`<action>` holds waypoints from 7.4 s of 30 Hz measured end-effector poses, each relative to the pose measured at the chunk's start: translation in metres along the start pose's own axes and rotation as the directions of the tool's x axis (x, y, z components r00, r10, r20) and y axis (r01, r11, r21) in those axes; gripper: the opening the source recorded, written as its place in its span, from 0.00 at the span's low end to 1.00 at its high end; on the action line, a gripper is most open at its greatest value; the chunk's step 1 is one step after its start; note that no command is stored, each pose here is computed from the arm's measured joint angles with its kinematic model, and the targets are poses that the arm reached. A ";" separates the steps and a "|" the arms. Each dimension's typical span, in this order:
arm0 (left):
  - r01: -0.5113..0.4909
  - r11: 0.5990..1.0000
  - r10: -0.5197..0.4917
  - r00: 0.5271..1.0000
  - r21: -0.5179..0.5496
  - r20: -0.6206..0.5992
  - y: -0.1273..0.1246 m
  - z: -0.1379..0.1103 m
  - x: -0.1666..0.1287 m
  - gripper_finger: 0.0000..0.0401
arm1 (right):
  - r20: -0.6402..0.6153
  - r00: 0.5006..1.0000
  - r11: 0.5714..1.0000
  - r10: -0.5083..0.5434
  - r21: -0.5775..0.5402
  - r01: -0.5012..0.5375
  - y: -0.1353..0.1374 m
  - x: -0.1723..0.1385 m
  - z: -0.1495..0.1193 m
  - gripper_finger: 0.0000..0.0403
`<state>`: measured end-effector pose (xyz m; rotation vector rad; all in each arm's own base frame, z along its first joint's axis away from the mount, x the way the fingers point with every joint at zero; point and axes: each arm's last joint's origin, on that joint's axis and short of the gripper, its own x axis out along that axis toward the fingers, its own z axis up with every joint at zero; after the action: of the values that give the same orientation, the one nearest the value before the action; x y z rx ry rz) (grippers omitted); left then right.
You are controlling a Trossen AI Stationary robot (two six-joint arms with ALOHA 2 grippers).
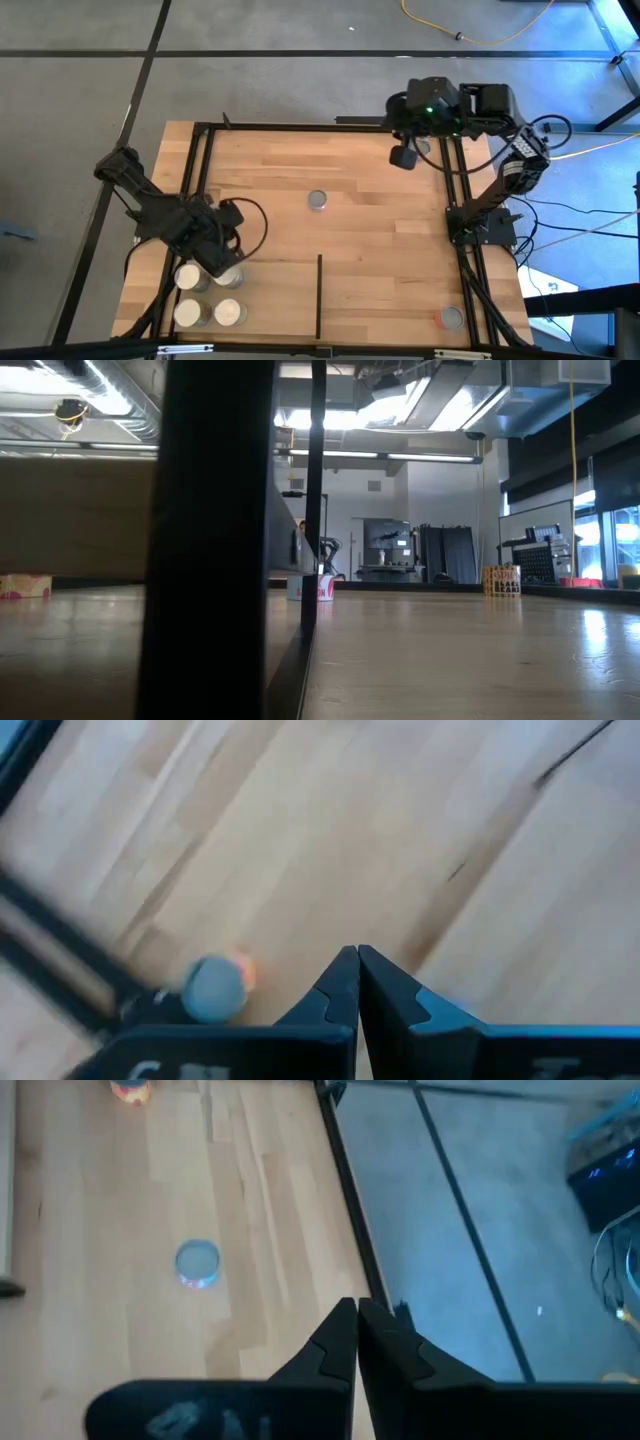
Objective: Pick and place cans onto a shelf
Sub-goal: Put the canned sauce on the shelf
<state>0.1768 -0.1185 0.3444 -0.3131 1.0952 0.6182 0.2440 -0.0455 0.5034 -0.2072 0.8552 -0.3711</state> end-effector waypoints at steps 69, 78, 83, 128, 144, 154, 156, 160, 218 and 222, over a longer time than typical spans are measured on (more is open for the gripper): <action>0.073 0.997 -0.077 0.974 0.028 0.212 0.063 0.026 -0.033 0.00 | -0.539 0.171 0.490 0.825 0.529 -0.693 0.166 0.062 -0.249 0.11; 0.077 0.997 -0.081 0.975 0.028 0.207 0.063 0.026 -0.033 0.00 | -0.543 0.165 0.459 0.823 0.467 -0.756 0.179 0.057 -0.249 0.21; 0.077 0.997 -0.081 0.975 0.029 0.207 0.062 0.026 -0.033 0.00 | -0.554 0.211 0.464 0.805 0.368 -0.805 0.195 0.049 -0.251 0.21; 0.173 0.976 -0.200 0.954 0.132 0.225 0.050 0.021 -0.039 0.00 | -0.653 0.365 0.691 0.664 0.350 -0.632 0.291 0.054 -0.281 0.21; 0.174 0.976 -0.201 0.953 0.134 0.225 0.049 0.021 -0.039 0.00 | -0.701 0.360 0.730 0.616 0.336 -0.595 0.302 0.057 -0.291 0.21; 0.177 0.975 -0.203 0.952 0.131 0.229 0.049 0.021 -0.040 0.00 | -0.738 0.359 0.761 0.572 0.314 -0.568 0.313 0.064 -0.299 0.21; 0.178 0.975 -0.204 0.952 0.131 0.229 0.049 0.021 -0.040 0.00 | -0.743 0.360 0.767 0.564 0.310 -0.562 0.315 0.066 -0.300 0.21; 0.183 0.975 -0.209 0.950 0.128 0.232 0.049 0.021 -0.040 0.00 | -0.752 0.362 0.777 0.550 0.303 -0.552 0.317 0.069 -0.302 0.20; 0.165 0.983 -0.183 0.937 0.085 0.297 0.048 0.024 -0.040 0.00 | -0.521 0.701 0.859 0.487 0.433 -0.274 0.134 0.123 -0.105 0.02; 0.165 0.983 -0.183 0.937 0.085 0.297 0.048 0.024 -0.040 0.00 | -0.448 0.744 0.844 0.495 0.450 -0.291 0.105 0.137 -0.098 0.02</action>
<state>0.1522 -0.0801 0.3942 -0.2506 0.7784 0.4569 0.2753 -0.0068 0.3116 0.4508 1.3556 -0.1645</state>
